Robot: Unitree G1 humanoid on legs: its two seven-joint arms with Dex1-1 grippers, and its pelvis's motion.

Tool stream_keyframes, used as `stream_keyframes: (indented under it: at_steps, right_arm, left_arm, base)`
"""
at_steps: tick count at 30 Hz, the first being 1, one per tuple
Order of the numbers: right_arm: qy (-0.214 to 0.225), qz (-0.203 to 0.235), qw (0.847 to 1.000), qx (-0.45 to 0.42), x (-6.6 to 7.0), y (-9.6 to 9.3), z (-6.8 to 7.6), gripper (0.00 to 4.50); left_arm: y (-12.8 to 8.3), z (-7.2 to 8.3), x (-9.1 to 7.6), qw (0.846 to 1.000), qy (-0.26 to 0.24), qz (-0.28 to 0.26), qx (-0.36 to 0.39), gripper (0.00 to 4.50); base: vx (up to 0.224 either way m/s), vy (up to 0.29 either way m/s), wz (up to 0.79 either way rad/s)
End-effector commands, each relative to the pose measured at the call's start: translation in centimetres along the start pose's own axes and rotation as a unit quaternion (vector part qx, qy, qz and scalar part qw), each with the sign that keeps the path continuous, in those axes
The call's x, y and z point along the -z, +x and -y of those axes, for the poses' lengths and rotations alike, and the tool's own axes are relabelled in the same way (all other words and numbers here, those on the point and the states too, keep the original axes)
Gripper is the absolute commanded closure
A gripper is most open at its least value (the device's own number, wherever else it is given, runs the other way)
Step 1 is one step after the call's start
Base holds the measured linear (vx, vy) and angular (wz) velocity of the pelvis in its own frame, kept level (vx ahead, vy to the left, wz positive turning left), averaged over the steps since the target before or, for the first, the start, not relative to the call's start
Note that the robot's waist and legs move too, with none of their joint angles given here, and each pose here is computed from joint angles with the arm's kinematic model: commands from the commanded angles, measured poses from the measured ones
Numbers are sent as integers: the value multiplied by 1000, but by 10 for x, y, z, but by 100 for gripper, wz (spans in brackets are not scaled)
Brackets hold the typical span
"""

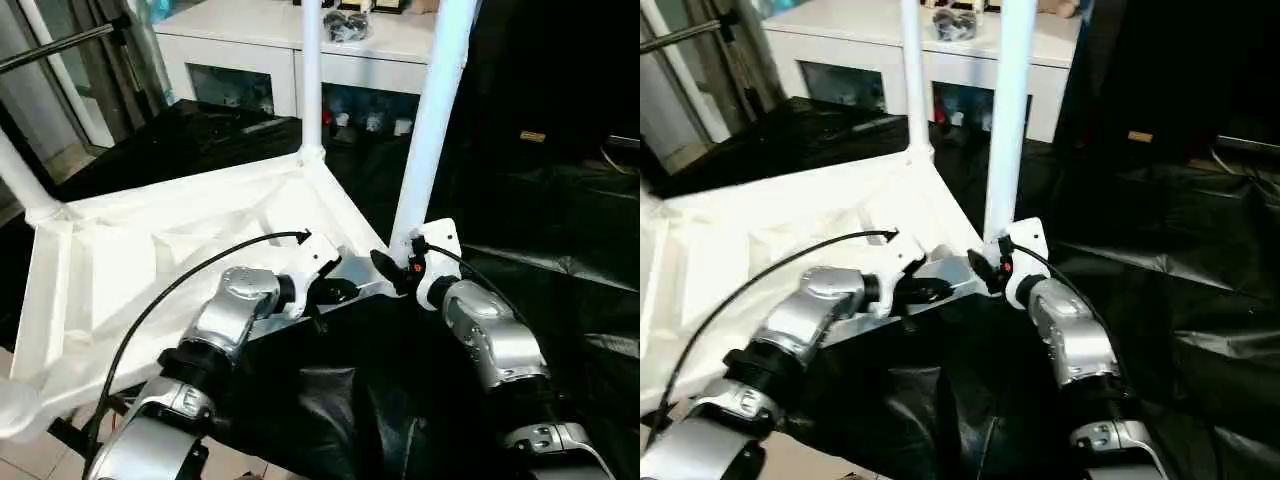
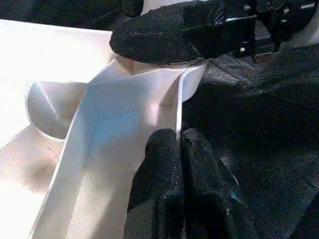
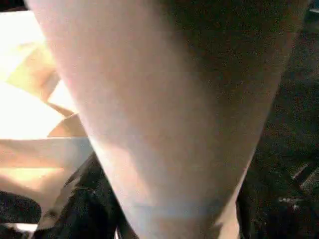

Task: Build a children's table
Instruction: Rotate leg to tighten

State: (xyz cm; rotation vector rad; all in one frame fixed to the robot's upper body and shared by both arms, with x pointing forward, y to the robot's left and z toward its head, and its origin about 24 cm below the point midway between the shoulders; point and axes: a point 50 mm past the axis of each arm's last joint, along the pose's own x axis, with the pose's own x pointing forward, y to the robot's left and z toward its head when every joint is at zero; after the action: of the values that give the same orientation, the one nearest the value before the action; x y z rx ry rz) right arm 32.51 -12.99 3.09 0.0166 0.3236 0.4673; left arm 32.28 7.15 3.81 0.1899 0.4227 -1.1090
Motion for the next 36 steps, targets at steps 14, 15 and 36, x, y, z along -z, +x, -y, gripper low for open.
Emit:
stream_keyframes:
  at_steps: [14, 15, 36]
  right_arm:
    - [-27, -41, 986, -156, 10, -18, 1, 76]
    - [-30, -41, 986, -160, 8, -20, 4, 76]
    - [-44, -48, 983, -174, 8, -26, 10, 76]
  left_arm:
    - [-1, 4, -11, 998, 44, -15, 41, 395]
    - [-2, 4, -11, 998, 49, -20, 43, 389]
    - [-23, -9, 0, 991, 35, -126, -37, 373]
  base:
    - [0, 0, 0]
    - [0, 0, 0]
    - [0, 0, 0]
